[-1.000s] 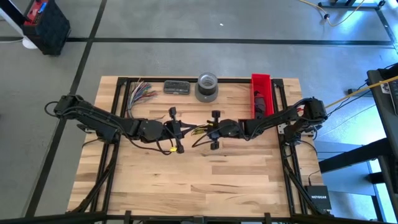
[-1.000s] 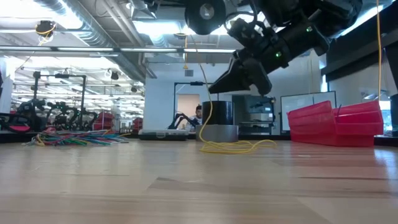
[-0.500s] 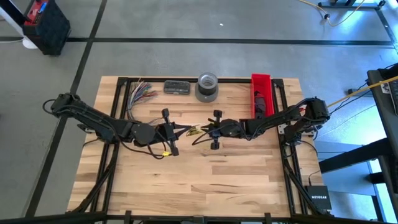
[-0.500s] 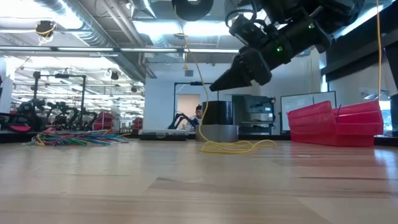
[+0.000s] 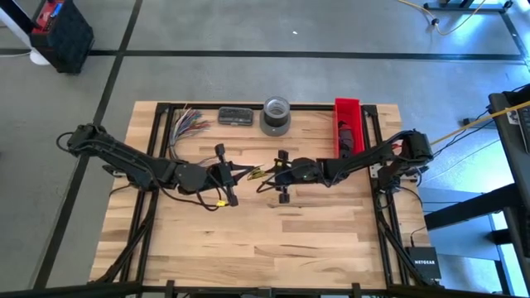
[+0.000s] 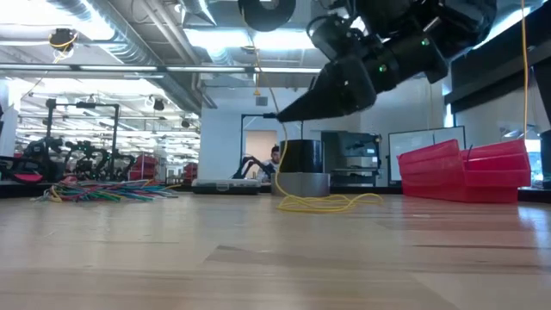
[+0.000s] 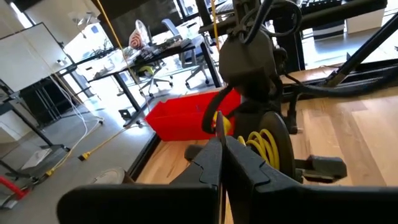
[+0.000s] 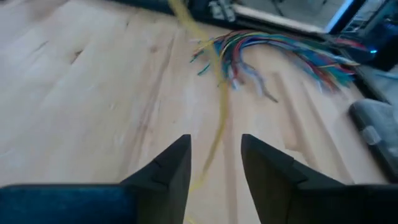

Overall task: Coil cords
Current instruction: Coil the yellow wire into the black spool

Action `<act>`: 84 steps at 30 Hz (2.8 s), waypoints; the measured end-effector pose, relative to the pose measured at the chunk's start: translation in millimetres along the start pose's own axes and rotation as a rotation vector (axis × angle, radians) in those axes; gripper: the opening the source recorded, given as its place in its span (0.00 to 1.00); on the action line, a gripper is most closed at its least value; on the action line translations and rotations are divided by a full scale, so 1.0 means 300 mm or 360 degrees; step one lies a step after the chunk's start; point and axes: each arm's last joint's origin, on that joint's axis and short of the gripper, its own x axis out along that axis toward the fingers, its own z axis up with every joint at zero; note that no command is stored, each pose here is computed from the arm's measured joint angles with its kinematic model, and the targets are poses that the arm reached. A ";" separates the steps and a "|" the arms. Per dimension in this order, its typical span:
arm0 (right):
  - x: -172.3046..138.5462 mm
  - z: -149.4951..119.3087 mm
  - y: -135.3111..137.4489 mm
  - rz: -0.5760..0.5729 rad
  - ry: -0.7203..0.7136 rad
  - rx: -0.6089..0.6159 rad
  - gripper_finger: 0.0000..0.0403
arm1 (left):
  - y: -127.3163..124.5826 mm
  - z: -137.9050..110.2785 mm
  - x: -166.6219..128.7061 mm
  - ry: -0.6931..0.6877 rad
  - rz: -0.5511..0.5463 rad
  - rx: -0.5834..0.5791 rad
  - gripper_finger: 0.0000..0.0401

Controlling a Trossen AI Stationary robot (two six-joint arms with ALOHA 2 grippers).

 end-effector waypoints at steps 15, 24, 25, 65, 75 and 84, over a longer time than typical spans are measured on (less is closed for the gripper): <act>-0.055 0.059 -0.007 -0.0358 0.0249 -0.0319 0.05 | -0.003 -0.004 -0.001 0.0016 -0.0009 0.0009 0.00; -0.226 0.152 -0.043 -0.0451 0.0240 -0.0145 0.03 | -0.005 -0.018 0.001 0.0070 -0.0019 0.0054 0.00; -0.238 0.160 -0.045 -0.0446 0.0212 -0.0094 0.04 | -0.004 -0.024 0.005 0.0088 -0.0016 0.0076 0.00; -0.120 0.219 0.055 -0.0019 -0.0428 0.0267 0.03 | 0.019 -0.117 0.174 0.0165 0.0095 -0.0025 0.00; -0.071 0.187 0.063 -0.0153 -0.0413 0.0090 0.03 | 0.025 -0.118 0.177 0.0169 0.0108 -0.0051 0.00; -0.051 0.163 0.069 -0.0197 -0.0349 -0.0047 0.03 | 0.025 -0.120 0.177 0.0177 0.0105 -0.0035 0.00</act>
